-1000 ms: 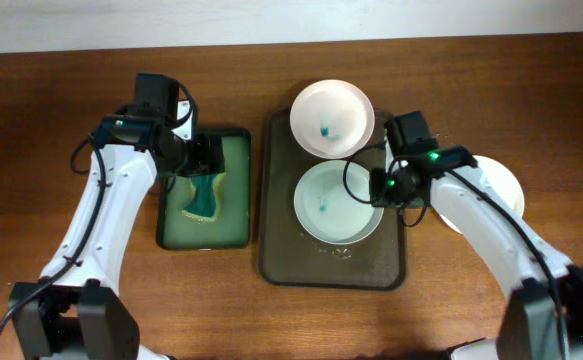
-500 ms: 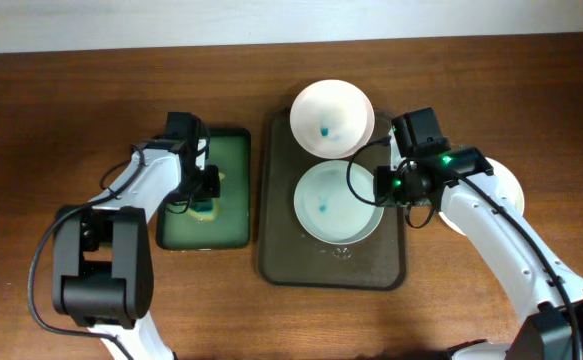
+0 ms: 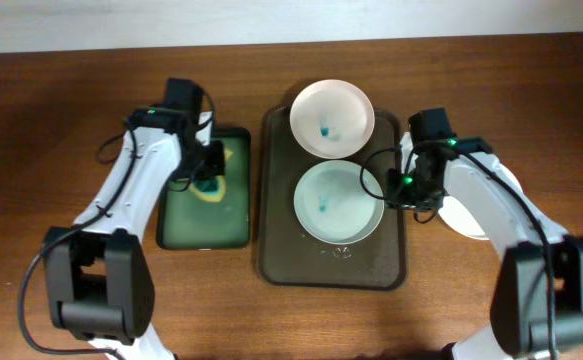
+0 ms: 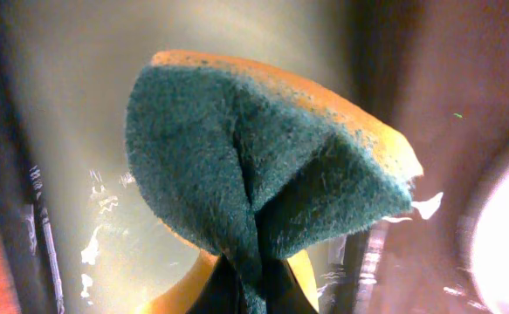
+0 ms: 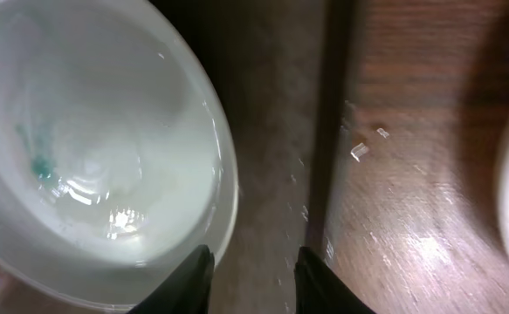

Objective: Clean dirty plates on tray and stack at the side
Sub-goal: 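Pick up the sponge from the water tray with the left gripper, then scrub the held plate with the sponge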

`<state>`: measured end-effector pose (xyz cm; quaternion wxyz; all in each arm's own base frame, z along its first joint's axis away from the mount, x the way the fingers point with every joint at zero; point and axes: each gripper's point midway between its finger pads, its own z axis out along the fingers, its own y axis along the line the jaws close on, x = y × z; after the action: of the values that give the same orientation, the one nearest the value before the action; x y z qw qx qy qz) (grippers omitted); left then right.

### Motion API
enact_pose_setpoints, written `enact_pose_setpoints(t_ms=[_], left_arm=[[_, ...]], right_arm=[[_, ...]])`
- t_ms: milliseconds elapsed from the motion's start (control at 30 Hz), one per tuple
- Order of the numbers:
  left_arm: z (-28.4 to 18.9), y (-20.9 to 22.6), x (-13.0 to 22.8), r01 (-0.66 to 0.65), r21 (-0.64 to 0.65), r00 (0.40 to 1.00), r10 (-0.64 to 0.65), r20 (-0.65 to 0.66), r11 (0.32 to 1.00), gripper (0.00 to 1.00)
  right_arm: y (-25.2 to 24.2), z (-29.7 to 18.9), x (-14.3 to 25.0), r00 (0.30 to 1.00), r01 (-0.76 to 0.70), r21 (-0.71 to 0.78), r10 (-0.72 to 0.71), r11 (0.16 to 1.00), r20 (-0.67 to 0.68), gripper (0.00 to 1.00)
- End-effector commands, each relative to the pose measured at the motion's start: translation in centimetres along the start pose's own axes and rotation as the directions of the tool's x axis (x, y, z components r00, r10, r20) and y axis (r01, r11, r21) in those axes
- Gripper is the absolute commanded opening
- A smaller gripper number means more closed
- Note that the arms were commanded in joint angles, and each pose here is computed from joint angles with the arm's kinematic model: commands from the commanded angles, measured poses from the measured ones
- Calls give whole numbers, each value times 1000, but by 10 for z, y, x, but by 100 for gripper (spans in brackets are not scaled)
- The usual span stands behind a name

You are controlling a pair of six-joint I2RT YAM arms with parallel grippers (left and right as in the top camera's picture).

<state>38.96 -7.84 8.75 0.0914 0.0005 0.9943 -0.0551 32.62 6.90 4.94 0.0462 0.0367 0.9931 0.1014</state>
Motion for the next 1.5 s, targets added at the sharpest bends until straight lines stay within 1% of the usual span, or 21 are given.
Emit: enact_pose_setpoints(t_ms=[0,33,133,167,200,267,433,633,700,767,833,900,933,967,1033,1100,1133,1167,1200,1300,1467], left_arm=[[-29,-63,-16,-156,66,982,147,117,986,0],[-29,-75,-18,-170,76,978,159,136,982,0],[-33,-145,-15,-246,196,956,204,211,949,0],[-32,-154,-15,-256,204,953,210,219,945,0],[-29,-164,-12,-275,220,949,226,221,936,0],[-19,-182,-5,-289,277,950,240,198,916,0],[54,-224,29,-181,442,978,208,-13,879,0],[125,-252,71,-210,429,954,280,-106,878,0],[138,-247,79,-232,365,950,291,-116,902,0],[140,-236,72,-251,278,953,286,-95,927,0],[135,-196,45,-243,69,967,247,-69,968,0],[123,-161,23,-229,-114,973,226,-40,967,0],[109,-135,6,-210,-234,977,212,-20,949,0],[107,-131,2,-220,-238,975,221,-23,946,0],[111,-142,10,-218,-158,976,211,-57,963,0],[113,-170,25,-215,3,971,214,-104,977,0],[112,-193,34,-222,122,964,237,-123,967,0],[106,-223,44,-256,275,945,299,-129,927,0],[100,-249,55,-283,384,928,352,-122,879,0],[91,-291,79,-337,484,898,430,-92,808,0],[89,-313,103,-388,500,868,489,-84,774,0]], right_arm=[[9,22,-7,999,31,-70,-33,997,-25,33],[10,27,-11,999,32,-76,-34,997,-18,31],[6,50,-18,1000,-7,-72,5,997,-25,11],[6,52,-18,1000,-8,-71,6,997,-29,6],[6,53,-17,999,-8,-71,6,997,-31,4],[6,53,-17,999,-9,-70,7,997,-34,4],[5,53,-15,999,-11,-68,8,998,-41,4],[5,53,-15,999,-10,-68,7,998,-41,4],[5,53,-15,999,-10,-67,7,998,-42,4],[5,53,-15,999,-10,-68,8,998,-42,4],[5,53,-14,999,-11,-67,8,998,-46,4],[4,53,-12,999,-13,-61,9,998,-52,4],[4,53,-12,999,-13,-60,10,998,-53,4],[3,53,-12,999,-13,-58,10,998,-52,4],[3,53,-12,999,-13,-58,10,998,-52,4],[3,53,-12,999,-13,-58,10,998,-52,4],[3,53,-12,999,-13,-59,10,998,-51,4],[3,53,-12,999,-13,-59,10,998,-51,4],[3,53,-12,999,-13,-58,10,998,-51,4],[3,53,-12,999,-13,-59,10,998,-52,4],[3,53,-11,998,-14,-58,11,998,-56,4]])
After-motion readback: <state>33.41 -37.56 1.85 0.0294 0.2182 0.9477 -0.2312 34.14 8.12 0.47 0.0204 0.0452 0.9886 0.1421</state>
